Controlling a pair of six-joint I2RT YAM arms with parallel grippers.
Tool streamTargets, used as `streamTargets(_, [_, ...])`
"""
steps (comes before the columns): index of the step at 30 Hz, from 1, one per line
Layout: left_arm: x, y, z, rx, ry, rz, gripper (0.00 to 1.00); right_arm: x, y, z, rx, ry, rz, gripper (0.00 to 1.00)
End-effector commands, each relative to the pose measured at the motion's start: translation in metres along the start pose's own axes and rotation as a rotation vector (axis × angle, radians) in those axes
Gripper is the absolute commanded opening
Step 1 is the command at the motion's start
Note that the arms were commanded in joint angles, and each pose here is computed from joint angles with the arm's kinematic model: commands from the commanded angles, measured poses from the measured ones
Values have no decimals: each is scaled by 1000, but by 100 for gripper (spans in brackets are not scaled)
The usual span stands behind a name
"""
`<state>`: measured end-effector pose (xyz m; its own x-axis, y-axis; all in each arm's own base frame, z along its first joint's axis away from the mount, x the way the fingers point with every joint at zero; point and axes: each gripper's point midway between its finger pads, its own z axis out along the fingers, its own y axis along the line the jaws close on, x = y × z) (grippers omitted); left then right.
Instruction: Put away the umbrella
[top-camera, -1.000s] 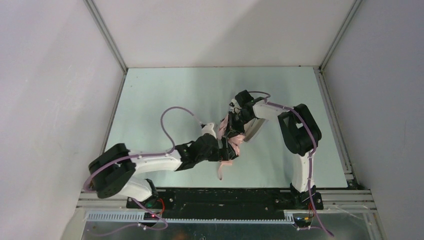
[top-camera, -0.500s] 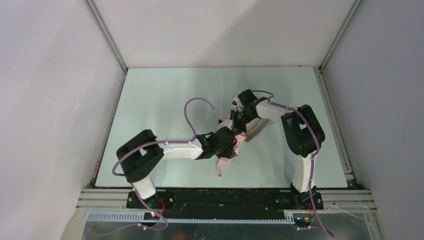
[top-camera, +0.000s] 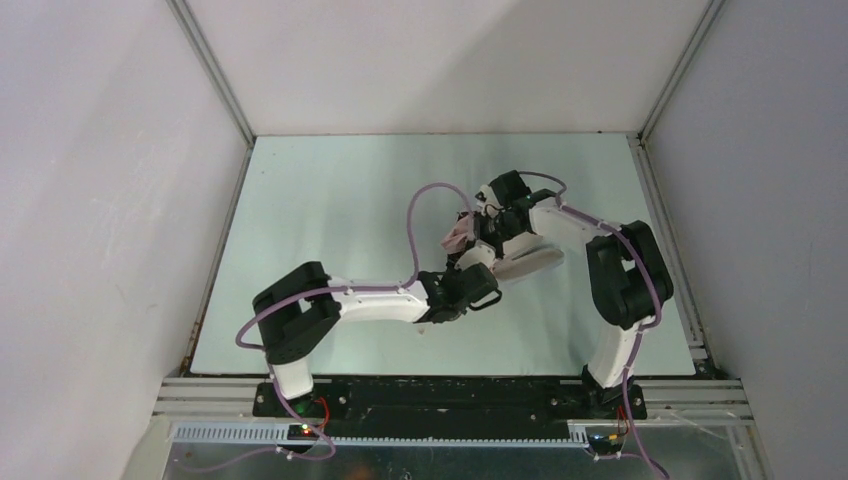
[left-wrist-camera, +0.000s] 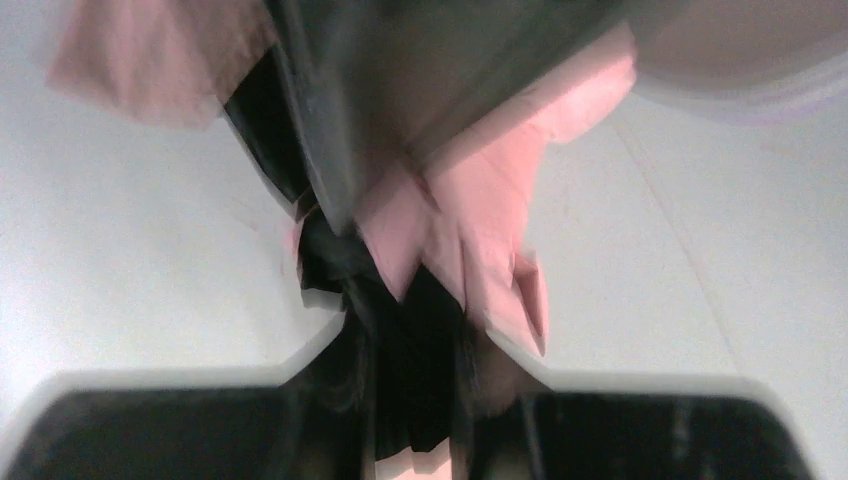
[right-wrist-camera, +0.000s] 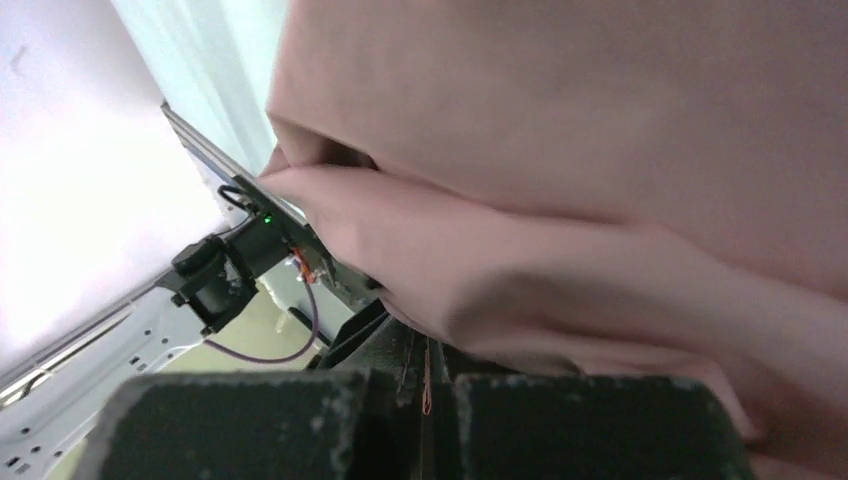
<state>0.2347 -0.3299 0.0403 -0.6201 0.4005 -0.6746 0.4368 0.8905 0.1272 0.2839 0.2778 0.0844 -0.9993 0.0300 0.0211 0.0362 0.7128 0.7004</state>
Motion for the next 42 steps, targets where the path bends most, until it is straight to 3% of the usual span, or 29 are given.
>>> streamTargets(1, [28, 19, -8, -118, 62, 444, 0, 10, 49, -37, -139, -13, -67, 0])
streamTargets(4, [24, 9, -12, -126, 2, 560, 0, 9, 53, -48, -179, -23, -45, 0])
streamTargets(9, [20, 7, -15, -217, -70, 629, 0, 12, 49, -50, -233, 3, -12, 0])
streamTargets(11, [14, 8, -15, -275, -77, 642, 0, 16, 45, -45, -229, 24, -9, 0])
streamTargets(16, [20, -2, -12, -223, -67, 643, 0, 19, 34, -38, -225, 25, 27, 0])
streamTargets(23, [5, 13, -30, -552, -198, 766, 0, 21, 41, -39, -260, 30, 37, 0])
streamTargets(32, [-6, -21, -47, -790, -303, 898, 0, 27, 32, -25, -196, 47, 31, 0])
streamTargets(37, [-11, -48, -46, -829, -431, 880, 0, 32, 44, -22, -215, 54, 0, 0])
streamTargets(42, [4, -57, -38, -830, -455, 1010, 0, 28, 58, -24, -254, 39, -1, 0])
